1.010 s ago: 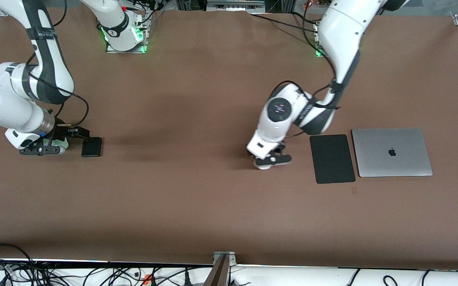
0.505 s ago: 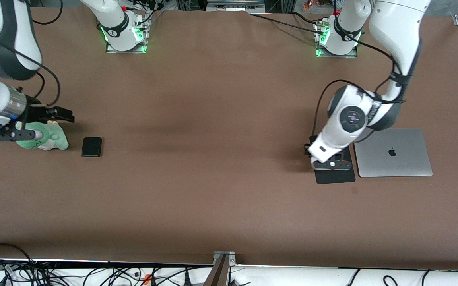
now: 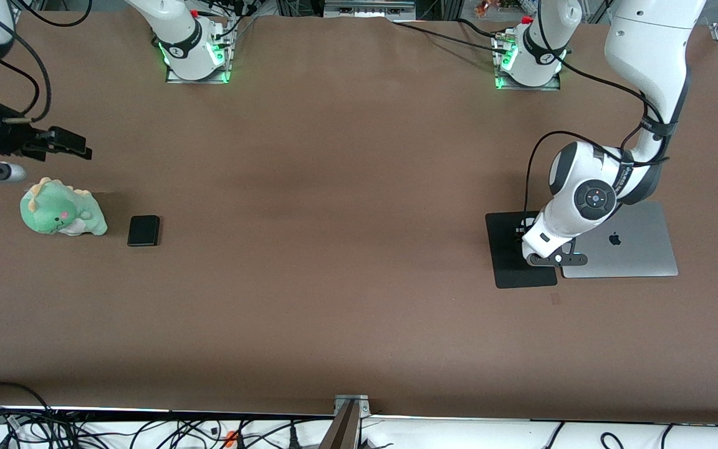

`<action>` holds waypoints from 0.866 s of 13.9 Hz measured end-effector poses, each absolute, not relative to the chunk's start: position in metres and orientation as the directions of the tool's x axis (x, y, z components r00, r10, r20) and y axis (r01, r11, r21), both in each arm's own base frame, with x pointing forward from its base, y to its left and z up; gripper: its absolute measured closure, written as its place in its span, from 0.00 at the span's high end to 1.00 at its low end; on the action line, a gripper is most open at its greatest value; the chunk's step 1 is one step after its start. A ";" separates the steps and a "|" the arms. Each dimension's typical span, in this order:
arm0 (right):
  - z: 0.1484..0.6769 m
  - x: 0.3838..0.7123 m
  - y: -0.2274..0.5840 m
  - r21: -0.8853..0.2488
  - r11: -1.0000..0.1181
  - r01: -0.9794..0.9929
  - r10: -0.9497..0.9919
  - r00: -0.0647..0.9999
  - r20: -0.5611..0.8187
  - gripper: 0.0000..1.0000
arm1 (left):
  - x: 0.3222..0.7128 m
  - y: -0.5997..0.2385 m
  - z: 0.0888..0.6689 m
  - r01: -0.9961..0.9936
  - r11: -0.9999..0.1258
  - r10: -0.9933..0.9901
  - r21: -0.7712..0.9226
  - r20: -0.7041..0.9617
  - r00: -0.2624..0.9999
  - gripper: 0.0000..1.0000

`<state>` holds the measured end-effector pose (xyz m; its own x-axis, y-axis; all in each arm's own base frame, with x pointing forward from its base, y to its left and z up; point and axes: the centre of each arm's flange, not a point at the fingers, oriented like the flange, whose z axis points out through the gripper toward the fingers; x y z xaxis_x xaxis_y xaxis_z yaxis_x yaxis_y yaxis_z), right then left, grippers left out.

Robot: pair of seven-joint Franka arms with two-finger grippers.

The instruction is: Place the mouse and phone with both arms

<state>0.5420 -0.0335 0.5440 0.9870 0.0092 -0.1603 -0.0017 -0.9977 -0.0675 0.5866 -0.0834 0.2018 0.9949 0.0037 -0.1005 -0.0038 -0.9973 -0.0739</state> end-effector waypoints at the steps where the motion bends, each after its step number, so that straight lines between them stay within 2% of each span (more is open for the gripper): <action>1: 0.560 0.540 -0.034 -0.066 -0.998 -0.007 0.003 0.986 -0.164 1.00 | 0.586 -0.083 0.198 -0.004 -0.997 0.004 -0.074 -0.104 0.995 0.62; 2: 0.578 0.538 -0.036 -0.061 -0.998 -0.009 0.001 0.987 -0.161 1.00 | 0.586 -0.083 0.194 -0.004 -0.997 0.004 -0.073 -0.106 0.994 0.62; 3: 0.595 0.535 -0.038 -0.053 -0.999 -0.008 0.000 0.988 -0.157 1.00 | 0.586 -0.083 0.193 -0.004 -0.997 0.004 -0.073 -0.104 0.995 0.67; 6: 0.618 0.527 -0.039 -0.040 -0.999 -0.012 -0.005 0.986 -0.164 1.00 | 0.587 -0.084 0.194 0.009 -0.998 0.015 -0.062 -0.097 0.995 0.95; 7: 0.620 0.525 -0.040 -0.037 -0.999 -0.014 -0.007 0.986 -0.164 1.00 | 0.588 -0.084 0.196 0.012 -0.998 0.018 -0.061 -0.093 0.995 1.00; 10: 0.628 0.520 -0.042 -0.035 -0.999 -0.022 -0.017 0.988 -0.150 1.00 | 0.592 -0.083 0.222 0.020 -0.998 0.026 -0.066 -0.086 0.996 1.00; 12: 0.633 0.517 -0.047 -0.035 -0.999 -0.033 -0.028 0.990 -0.142 1.00 | 0.594 -0.076 0.267 0.036 -0.996 0.043 -0.079 -0.090 0.995 1.00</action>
